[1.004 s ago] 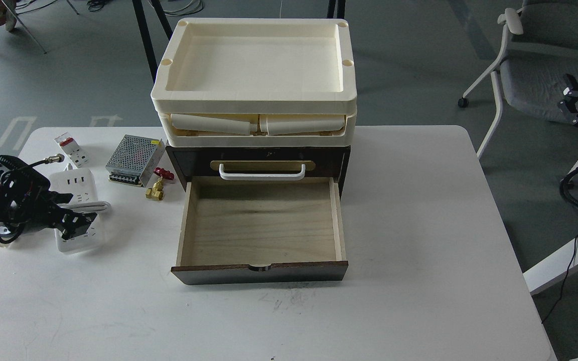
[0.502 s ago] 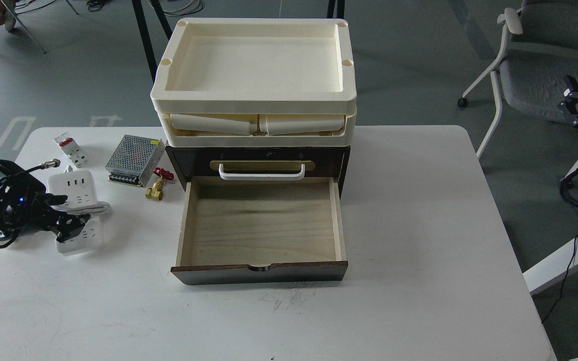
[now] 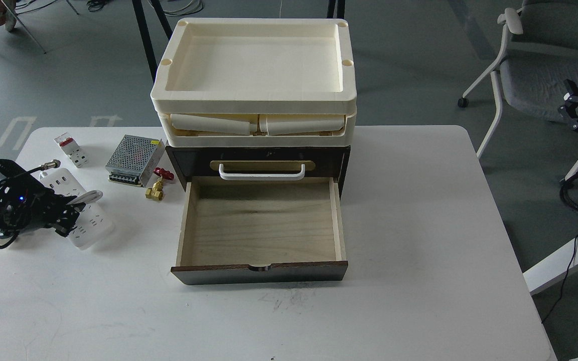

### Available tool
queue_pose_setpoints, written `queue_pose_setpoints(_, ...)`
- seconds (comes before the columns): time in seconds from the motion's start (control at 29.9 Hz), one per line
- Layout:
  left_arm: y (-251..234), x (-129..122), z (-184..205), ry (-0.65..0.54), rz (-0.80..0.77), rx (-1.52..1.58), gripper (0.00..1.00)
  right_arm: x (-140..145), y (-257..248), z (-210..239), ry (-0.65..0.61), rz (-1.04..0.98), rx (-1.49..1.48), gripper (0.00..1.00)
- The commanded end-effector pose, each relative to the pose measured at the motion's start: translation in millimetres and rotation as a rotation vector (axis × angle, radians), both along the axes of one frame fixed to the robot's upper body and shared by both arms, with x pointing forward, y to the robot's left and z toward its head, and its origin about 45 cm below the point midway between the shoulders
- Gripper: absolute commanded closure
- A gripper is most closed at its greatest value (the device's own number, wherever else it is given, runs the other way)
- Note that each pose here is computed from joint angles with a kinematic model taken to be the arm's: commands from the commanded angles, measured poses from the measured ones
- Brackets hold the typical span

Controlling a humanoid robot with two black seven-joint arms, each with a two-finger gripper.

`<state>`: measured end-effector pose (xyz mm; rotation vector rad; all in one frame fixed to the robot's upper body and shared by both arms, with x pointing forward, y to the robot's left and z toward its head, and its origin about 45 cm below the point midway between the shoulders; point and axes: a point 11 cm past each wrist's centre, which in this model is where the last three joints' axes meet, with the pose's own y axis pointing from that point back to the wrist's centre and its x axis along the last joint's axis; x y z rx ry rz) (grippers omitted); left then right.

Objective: Put charging cable into cabinet
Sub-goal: 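Lift the white power strip with the left gripper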

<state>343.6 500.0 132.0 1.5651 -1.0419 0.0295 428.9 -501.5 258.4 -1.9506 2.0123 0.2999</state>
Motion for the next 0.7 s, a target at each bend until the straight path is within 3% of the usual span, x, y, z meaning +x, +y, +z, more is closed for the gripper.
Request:
queue_pose_setpoints(0.0,-3,5,5,-0.012,-0.011,0.000,1.00,-2,-1,-3,0.005,-0.002,0.000,0.00)
queue_pose_setpoints(0.23,-12,27,34,-0.074,-0.047,-0.007,1.00,-2,-1,-3,0.007,-0.004,0.000,0.00)
queue_pose_setpoints(0.33,7,22,57,-0.090,-0.031,0.020,1.00,-2,-1,-2,0.004,-0.004,0.001,0.00)
queue_pose_setpoints(0.47,12,4,97,-0.053,-0.035,0.029,1.00,-2,-3,-1,-0.004,-0.012,0.009,0.00)
queue_pose_setpoints(0.67,-29,-59,147,0.074,-0.098,-0.030,1.00,-2,-3,-1,-0.005,-0.012,0.011,0.00)
